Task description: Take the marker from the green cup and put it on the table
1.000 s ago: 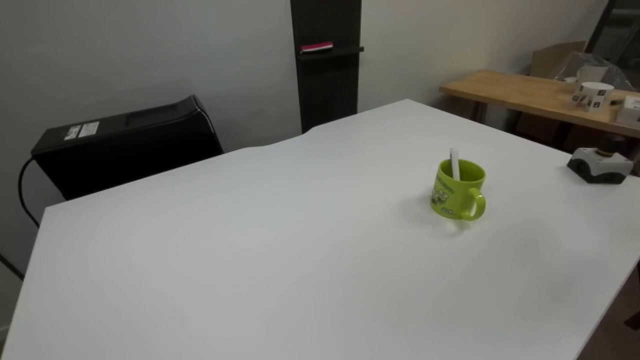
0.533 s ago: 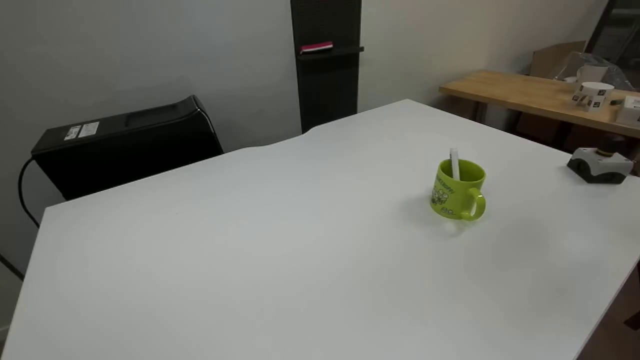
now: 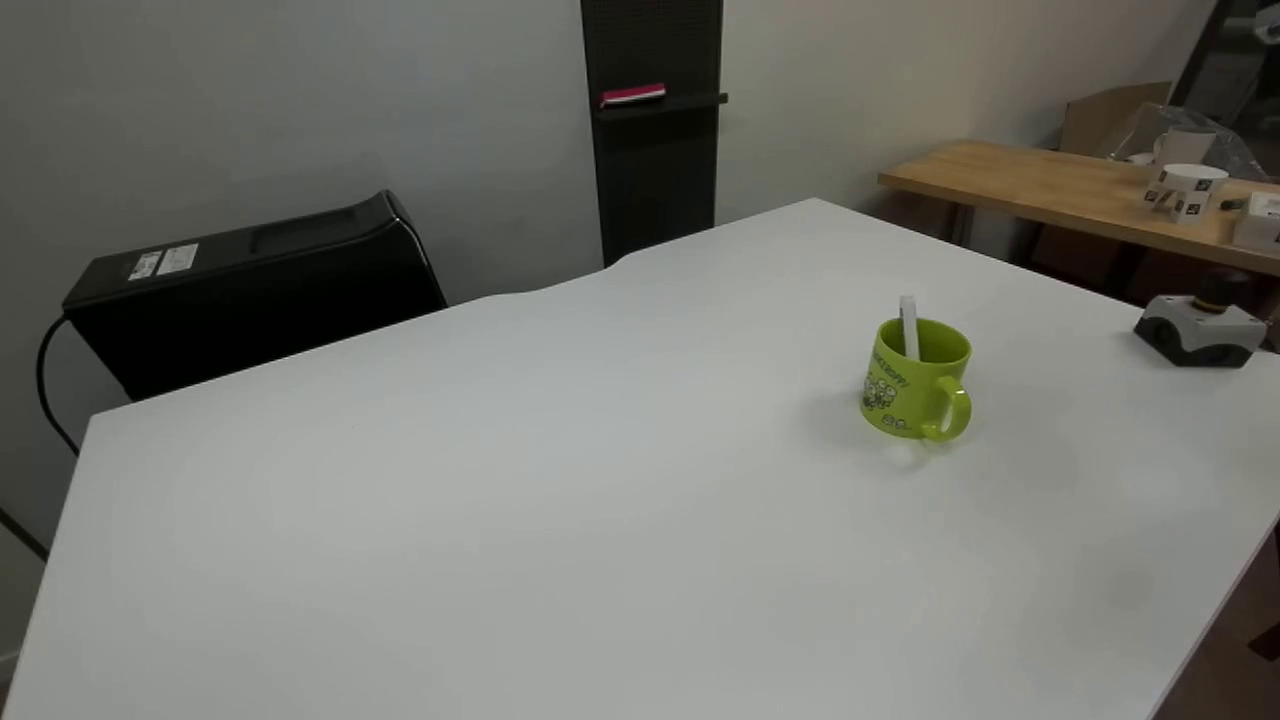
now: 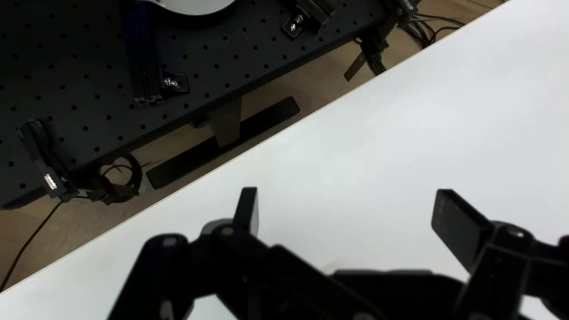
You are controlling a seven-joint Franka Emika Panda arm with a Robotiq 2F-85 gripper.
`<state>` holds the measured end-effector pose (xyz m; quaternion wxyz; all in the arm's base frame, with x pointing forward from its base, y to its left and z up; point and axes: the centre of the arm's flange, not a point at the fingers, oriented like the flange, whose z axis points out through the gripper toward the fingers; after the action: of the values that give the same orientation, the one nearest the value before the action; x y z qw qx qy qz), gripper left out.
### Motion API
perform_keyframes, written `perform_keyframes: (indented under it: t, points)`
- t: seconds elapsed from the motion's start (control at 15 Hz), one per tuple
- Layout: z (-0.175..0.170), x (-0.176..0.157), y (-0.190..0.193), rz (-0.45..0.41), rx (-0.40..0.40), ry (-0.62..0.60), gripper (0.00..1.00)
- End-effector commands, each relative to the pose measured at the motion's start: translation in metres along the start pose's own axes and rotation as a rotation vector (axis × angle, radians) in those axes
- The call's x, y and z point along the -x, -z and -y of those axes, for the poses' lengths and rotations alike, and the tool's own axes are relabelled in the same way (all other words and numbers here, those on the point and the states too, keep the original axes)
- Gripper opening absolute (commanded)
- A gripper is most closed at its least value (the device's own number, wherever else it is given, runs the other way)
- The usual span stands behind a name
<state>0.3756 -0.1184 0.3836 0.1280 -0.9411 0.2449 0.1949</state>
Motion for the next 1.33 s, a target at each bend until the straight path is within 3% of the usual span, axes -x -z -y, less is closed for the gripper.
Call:
perform_keyframes:
  t: [0.0,0.73,1.27]
  points:
    - [-0.001,-0.056,0.004,0.019,-0.019,-0.041,1.0]
    - [0.012,-0.183,-0.003,0.106,0.011,-0.123,1.0]
    - [0.007,-0.247,-0.051,0.195,0.058,-0.158,1.0]
